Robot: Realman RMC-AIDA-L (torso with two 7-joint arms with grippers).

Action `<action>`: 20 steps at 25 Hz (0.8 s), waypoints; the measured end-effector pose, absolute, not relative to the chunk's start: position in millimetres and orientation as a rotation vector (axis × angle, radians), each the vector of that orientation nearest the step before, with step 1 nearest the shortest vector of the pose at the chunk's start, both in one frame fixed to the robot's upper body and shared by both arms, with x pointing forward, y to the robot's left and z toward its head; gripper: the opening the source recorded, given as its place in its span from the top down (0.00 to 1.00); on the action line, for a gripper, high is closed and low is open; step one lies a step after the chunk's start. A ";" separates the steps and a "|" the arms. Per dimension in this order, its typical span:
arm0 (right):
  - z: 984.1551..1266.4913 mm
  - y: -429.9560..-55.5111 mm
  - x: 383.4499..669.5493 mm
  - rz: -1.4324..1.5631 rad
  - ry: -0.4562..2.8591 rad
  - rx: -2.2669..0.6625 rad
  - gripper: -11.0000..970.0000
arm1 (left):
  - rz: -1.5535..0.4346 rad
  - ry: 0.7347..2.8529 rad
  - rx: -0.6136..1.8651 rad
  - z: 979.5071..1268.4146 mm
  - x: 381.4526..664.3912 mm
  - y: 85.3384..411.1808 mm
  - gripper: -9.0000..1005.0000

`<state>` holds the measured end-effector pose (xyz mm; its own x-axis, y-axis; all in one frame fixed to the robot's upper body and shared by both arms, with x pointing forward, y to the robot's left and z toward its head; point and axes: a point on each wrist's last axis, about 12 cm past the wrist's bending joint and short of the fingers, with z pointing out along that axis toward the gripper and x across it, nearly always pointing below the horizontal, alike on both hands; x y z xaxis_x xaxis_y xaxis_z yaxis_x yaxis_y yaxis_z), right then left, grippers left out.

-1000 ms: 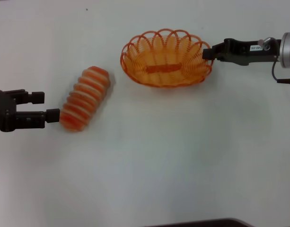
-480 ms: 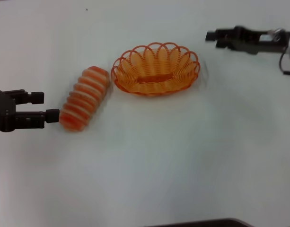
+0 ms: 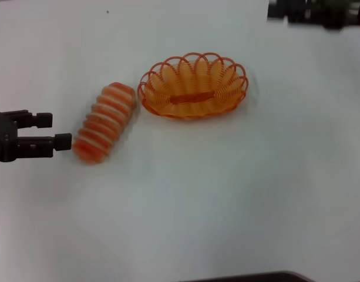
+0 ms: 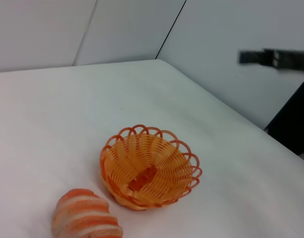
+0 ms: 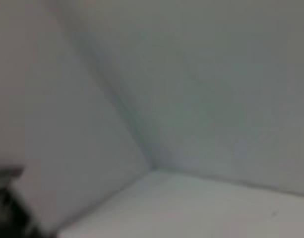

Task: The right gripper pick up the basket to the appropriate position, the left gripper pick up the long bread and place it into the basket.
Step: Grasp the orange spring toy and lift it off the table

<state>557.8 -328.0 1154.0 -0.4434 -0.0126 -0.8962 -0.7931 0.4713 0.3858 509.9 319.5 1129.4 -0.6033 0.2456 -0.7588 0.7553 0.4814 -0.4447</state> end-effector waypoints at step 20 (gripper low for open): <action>1146.7 -312.2 539.7 0.780 2.033 -1.115 0.21 | -0.611 2.492 0.799 1161.6 571.7 217.5 0.15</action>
<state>539.7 -312.2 1146.7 -0.4005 -0.4658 -0.7891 -0.8739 0.4530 0.1762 571.7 217.5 1161.6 -0.7306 0.4239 -0.5352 0.6235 0.7338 -0.2699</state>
